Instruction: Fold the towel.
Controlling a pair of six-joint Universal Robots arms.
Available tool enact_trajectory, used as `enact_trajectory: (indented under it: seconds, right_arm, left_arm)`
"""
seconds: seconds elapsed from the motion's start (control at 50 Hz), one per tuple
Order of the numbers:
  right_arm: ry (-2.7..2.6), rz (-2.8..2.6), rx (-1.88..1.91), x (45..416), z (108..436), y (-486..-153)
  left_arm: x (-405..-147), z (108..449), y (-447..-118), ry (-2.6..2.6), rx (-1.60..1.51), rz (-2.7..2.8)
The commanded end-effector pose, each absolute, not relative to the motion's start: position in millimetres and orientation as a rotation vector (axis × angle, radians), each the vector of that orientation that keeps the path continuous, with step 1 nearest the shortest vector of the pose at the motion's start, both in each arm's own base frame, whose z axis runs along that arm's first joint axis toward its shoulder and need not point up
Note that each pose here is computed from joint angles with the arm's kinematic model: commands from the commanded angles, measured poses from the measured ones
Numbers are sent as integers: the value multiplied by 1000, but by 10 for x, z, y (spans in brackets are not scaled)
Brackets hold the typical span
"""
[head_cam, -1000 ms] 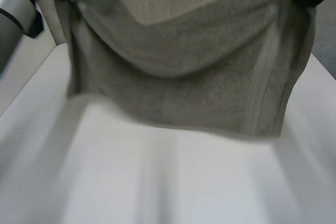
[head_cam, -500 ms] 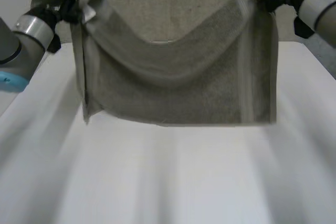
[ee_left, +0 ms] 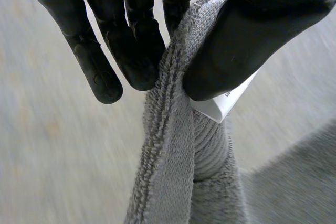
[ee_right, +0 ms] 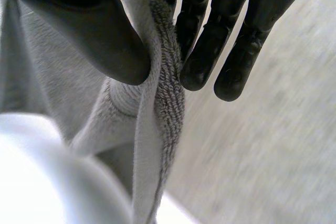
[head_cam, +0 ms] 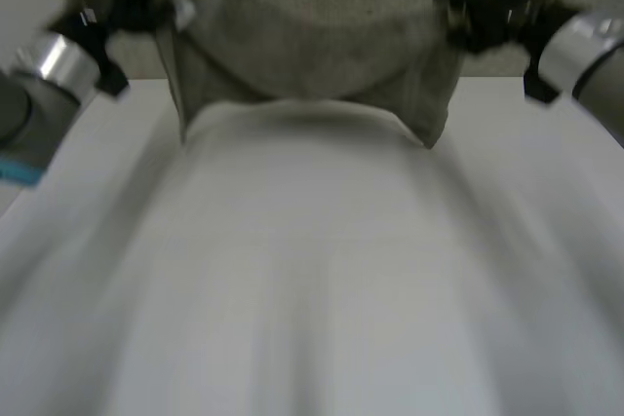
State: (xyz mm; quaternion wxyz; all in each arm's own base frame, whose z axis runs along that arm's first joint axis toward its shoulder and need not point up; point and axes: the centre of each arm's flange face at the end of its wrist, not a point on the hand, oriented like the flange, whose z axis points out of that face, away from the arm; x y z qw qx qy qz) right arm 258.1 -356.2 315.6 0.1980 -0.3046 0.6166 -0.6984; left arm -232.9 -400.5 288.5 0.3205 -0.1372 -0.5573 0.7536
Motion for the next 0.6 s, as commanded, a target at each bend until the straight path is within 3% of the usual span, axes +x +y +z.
enact_trajectory:
  seconds: [0.02,0.1,0.32,0.6]
  right_arm:
    - [1986,-1782,-1151,2364,2370,-3317]
    - [2089,-1687,-1248,2176,2021,-3233]
    - [2176,-1576,-1194,2025,1784,-3111]
    - [2176,-1567,-1174,2031,1699,-3038]
  left_arm:
    - [-2224,2005,-3701,-1702,-436,1720]
    - [-2067,1626,-3522,-1815,-483,1641]
    - [-1822,1402,-3365,-1924,-525,1619]
    - [-1731,1792,-3164,-1914,-509,1680]
